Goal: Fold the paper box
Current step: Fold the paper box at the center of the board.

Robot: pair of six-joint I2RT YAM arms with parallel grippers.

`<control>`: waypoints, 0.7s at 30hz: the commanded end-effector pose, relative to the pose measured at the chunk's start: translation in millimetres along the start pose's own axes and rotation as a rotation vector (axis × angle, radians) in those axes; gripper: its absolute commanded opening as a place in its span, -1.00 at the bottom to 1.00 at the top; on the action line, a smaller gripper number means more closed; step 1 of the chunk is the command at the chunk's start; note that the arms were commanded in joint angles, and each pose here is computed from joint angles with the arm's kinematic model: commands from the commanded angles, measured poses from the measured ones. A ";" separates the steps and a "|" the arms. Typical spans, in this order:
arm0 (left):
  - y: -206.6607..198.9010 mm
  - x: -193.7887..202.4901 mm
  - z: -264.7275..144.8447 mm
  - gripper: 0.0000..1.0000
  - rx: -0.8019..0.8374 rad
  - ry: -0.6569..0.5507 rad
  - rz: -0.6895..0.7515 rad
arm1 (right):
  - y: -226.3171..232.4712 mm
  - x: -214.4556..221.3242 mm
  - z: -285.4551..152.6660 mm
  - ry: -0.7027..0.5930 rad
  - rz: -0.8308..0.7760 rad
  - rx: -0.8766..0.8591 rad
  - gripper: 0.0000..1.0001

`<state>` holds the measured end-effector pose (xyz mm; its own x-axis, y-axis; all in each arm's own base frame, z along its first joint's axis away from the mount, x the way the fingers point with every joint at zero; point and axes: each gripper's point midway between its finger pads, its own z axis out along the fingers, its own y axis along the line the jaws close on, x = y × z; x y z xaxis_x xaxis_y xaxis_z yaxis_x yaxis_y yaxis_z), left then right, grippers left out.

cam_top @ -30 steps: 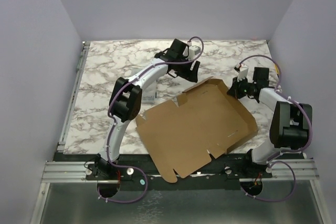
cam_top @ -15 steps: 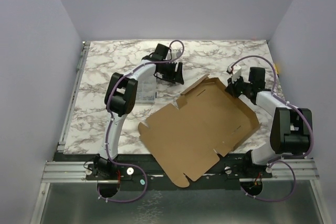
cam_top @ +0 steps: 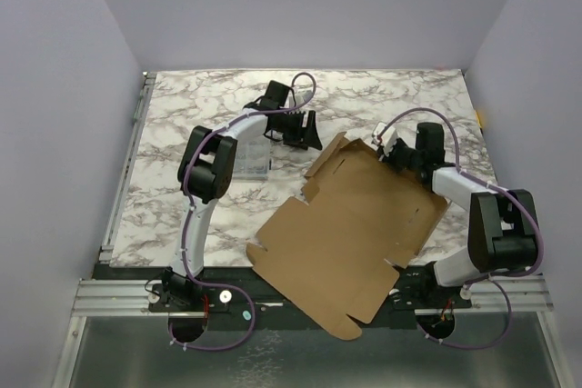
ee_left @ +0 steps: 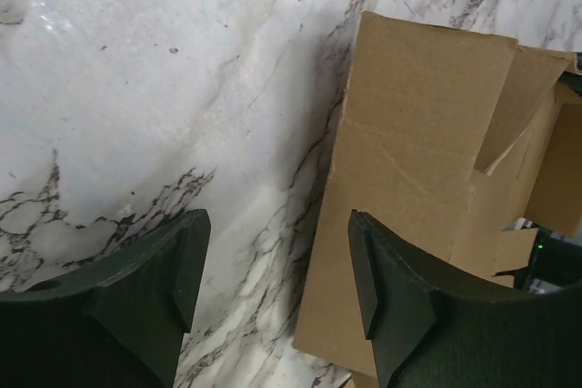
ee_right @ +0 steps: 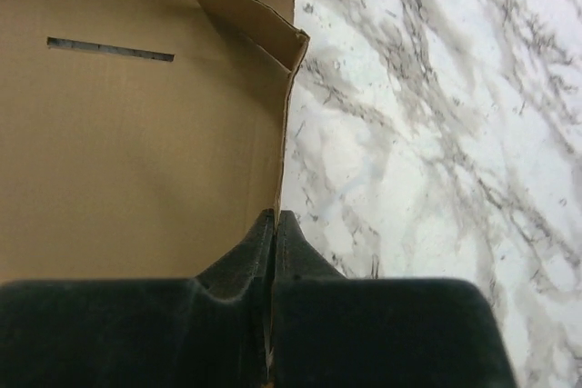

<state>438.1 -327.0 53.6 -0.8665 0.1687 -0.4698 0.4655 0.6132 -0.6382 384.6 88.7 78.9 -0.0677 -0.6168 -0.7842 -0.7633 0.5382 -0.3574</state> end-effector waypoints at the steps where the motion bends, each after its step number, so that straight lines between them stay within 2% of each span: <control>1: -34.0 -8.7 -14.8 0.41 0.109 -0.027 -0.008 | -28.6 -27.5 -2.4 -0.050 -0.139 0.102 -0.99; 5: -46.7 -29.0 -30.7 0.50 0.150 -0.102 -0.026 | -49.8 -48.6 -3.5 -0.080 -0.148 0.139 -0.99; 9: -60.4 -71.2 -67.2 0.61 0.212 -0.289 -0.049 | -62.2 -64.0 -0.7 -0.101 -0.177 0.138 -0.99; 14: -87.5 -107.2 -103.7 0.76 0.214 -0.473 0.103 | -85.4 -93.2 8.2 -0.076 -0.269 0.112 -0.99; 16: -93.4 -119.5 -116.5 0.96 0.174 -0.548 0.178 | -85.6 -104.7 13.9 -0.052 -0.308 0.080 -0.99; 19: -93.5 -135.0 -140.0 0.97 0.074 -0.673 0.277 | -80.3 -118.7 17.3 -0.026 -0.375 0.047 -0.99; 21: -93.2 -137.3 -151.4 0.98 0.054 -0.742 0.290 | -73.8 -123.7 15.8 -0.012 -0.432 0.040 -0.99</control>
<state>474.9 -305.6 226.5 -0.6071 -0.1797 -0.7740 0.6208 0.5008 -0.6032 473.6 125.7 206.8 0.2433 -0.7133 -0.6573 -0.6575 0.3769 -0.6524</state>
